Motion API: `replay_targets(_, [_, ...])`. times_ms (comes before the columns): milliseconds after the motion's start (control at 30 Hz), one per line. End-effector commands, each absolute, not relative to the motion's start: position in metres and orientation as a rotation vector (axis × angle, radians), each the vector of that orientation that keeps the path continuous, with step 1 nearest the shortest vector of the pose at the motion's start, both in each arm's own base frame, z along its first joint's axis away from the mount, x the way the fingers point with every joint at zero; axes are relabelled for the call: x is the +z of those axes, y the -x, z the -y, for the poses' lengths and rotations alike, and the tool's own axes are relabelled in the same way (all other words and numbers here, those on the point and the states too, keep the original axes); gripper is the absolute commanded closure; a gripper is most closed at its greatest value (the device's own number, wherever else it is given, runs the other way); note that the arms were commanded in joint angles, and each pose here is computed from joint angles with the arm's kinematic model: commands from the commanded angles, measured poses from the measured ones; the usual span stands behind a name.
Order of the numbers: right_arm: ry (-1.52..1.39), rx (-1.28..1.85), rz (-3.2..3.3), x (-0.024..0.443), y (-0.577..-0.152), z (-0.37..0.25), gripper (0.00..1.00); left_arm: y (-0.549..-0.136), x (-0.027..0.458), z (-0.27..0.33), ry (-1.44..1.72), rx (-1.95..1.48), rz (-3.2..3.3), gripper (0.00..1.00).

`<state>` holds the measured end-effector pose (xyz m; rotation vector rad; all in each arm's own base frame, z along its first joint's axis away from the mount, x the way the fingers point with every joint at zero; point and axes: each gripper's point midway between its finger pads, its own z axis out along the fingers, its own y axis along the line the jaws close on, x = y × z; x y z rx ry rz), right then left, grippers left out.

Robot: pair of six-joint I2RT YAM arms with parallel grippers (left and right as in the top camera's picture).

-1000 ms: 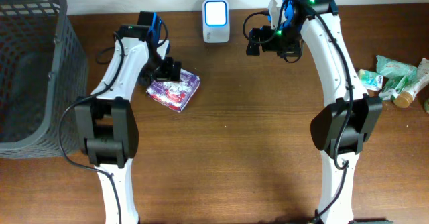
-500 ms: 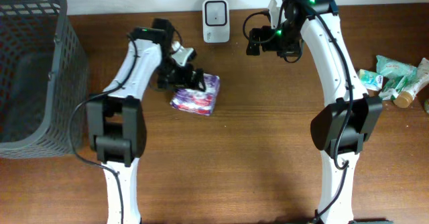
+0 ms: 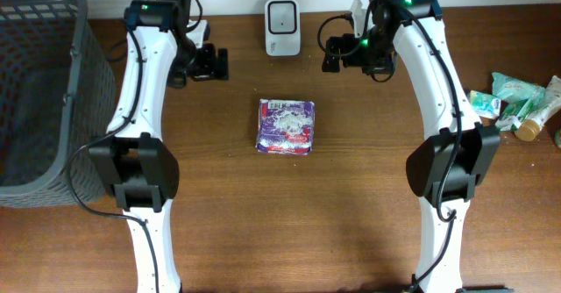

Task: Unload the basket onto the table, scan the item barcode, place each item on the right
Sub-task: 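Grasp the purple package with the right gripper and lift it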

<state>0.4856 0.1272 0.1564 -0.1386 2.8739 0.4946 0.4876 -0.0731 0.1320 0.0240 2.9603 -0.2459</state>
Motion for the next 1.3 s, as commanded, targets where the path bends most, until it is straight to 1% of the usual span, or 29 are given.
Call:
replay_targets(0, [0.15,0.478,-2.877,0.156,-0.485,-0.125,0.01,-0.488,0.114,0.06,0.016,-0.082,-2.992,0.01])
replay_targets(167, [0.156,0.508,-2.866,0.157,-0.486,-0.129,0.01,-0.488,0.093,0.057,0.018,-0.051,-3.006,0.01])
replay_targets(267, [0.161,0.571,-2.914,0.156,-0.472,-0.136,0.01,-0.482,0.076,0.046,0.038,-0.005,-3.042,0.01])
replay_targets(333, [0.165,0.513,-2.978,0.14,-0.461,-0.135,0.01,-0.479,0.072,0.046,0.037,-0.003,-3.055,0.01])
replay_targets(433, [0.133,0.42,-3.134,0.102,-0.434,-0.121,0.01,-0.479,0.072,0.047,0.037,-0.004,-3.055,0.01])
replay_targets(467, [0.114,0.478,-3.166,0.092,-0.427,-0.122,0.01,-0.479,0.072,0.048,0.031,-0.005,-3.055,0.01])
replay_targets(533, [0.073,0.689,-3.167,0.081,-0.421,-0.131,0.01,-0.479,0.072,0.048,0.03,-0.004,-3.055,0.01])
replay_targets(567, [0.153,0.919,-3.107,0.081,-0.418,-0.143,0.01,-0.479,0.072,0.048,0.03,-0.004,-3.055,0.01])
replay_targets(633, [0.25,1.16,-3.012,0.086,-0.411,-0.151,0.01,-0.479,0.072,0.048,0.03,-0.004,-3.055,0.01])
replay_targets(733, [0.211,1.204,-3.025,0.074,-0.405,-0.147,0.01,-0.479,0.072,0.049,0.03,-0.004,-3.055,0.01])
replay_targets(833, [0.233,1.334,-2.94,0.071,-0.406,-0.167,0.01,-0.479,0.072,0.048,0.03,-0.004,-3.054,0.01])
replay_targets(867, [0.239,1.437,-2.871,0.07,-0.407,-0.181,0.01,-0.479,0.072,0.048,0.033,-0.004,-3.055,0.01])
replay_targets(900, [0.207,1.465,-2.858,0.064,-0.408,-0.187,0.01,-0.479,0.072,0.048,0.033,-0.003,-3.055,0.01])
replay_targets(967, [0.121,1.462,-2.862,0.047,-0.411,-0.193,0.13,-0.479,0.072,0.049,0.03,-0.004,-3.055,0.01])
replay_targets(1000, [0.062,1.464,-2.868,0.04,-0.412,-0.193,0.14,-0.478,0.072,0.049,0.028,-0.004,-3.055,0.01])
replay_targets(1033, [0.011,1.466,-2.868,0.032,-0.413,-0.193,0.21,-0.478,0.072,0.049,0.028,-0.004,-3.055,0.01])
replay_targets(1067, [-0.012,1.487,-2.848,0.027,-0.413,-0.195,0.25,-0.479,0.072,0.048,0.03,-0.004,-3.055,0.01])
replay_targets(1100, [0.012,1.516,-2.818,0.025,-0.412,-0.199,0.29,-0.479,0.072,0.048,0.03,-0.004,-3.055,0.01])
replay_targets(1167, [0.05,1.543,-2.793,0.02,-0.408,-0.206,0.44,-0.479,0.072,0.048,0.03,-0.004,-3.055,0.01])
replay_targets(1200, [0.073,1.544,-2.789,0.019,-0.407,-0.211,0.5,-0.478,0.072,0.049,0.028,-0.004,-3.055,0.01])
replay_targets(1233, [0.102,1.551,-2.777,0.02,-0.406,-0.217,0.51,-0.478,0.072,0.049,0.028,-0.004,-3.055,0.01])
replay_targets(1267, [0.135,1.581,-2.75,0.024,-0.406,-0.225,0.56,-0.478,0.072,0.049,0.028,-0.004,-3.055,0.01])
